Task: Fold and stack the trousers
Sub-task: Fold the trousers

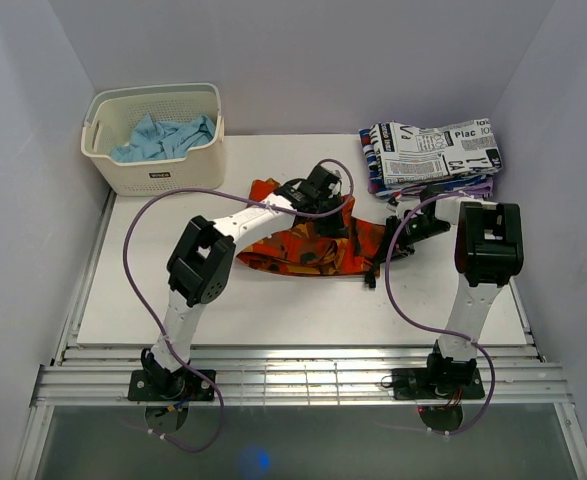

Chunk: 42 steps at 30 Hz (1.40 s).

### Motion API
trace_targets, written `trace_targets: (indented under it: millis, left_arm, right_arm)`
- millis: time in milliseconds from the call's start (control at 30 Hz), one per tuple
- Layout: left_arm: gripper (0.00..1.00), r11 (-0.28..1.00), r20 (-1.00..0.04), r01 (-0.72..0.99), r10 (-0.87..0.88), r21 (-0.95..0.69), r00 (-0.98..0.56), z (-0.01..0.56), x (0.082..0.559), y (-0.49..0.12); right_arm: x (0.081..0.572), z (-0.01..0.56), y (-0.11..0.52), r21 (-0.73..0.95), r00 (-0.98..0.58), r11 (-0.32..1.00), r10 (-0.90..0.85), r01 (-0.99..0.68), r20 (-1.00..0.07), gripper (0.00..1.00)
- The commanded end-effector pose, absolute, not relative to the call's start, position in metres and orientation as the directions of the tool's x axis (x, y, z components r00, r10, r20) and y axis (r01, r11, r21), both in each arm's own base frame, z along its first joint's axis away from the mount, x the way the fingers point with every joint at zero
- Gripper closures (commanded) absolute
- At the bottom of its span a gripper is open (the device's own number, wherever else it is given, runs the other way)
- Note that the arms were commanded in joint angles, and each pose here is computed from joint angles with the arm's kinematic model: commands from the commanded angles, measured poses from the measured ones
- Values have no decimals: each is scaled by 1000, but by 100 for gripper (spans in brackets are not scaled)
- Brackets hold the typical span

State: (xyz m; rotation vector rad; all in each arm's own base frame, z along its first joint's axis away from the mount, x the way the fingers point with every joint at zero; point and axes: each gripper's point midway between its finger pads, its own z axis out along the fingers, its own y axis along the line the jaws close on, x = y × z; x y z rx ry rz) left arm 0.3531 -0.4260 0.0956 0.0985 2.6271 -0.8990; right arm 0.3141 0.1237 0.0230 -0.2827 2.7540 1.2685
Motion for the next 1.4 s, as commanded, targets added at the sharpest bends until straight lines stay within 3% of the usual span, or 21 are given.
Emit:
trace_targets:
  millis: [0,400,867,1367]
  left_arm:
    - [100,768,-477,259,-68,-586,-876,145,364,-434]
    - [100,791,-536,256,-106,-556,-837,184,392,-389]
    - [100,705,-493,273,-124,-654,-861,214,382,-424]
    - [100,692,-412,239,-92,-681,-906,175,357,-470]
  right_arm:
    - [312,38,129,738,-967,625,-143,-255,-212,92]
    - [314,39,128,733,-966,631,-139,-255,-216,92]
    - [314,42,128,732,-965,630,-138,-259,-223,92]
    - [315,44,129,738,-965,624,-135,-258,-223,92]
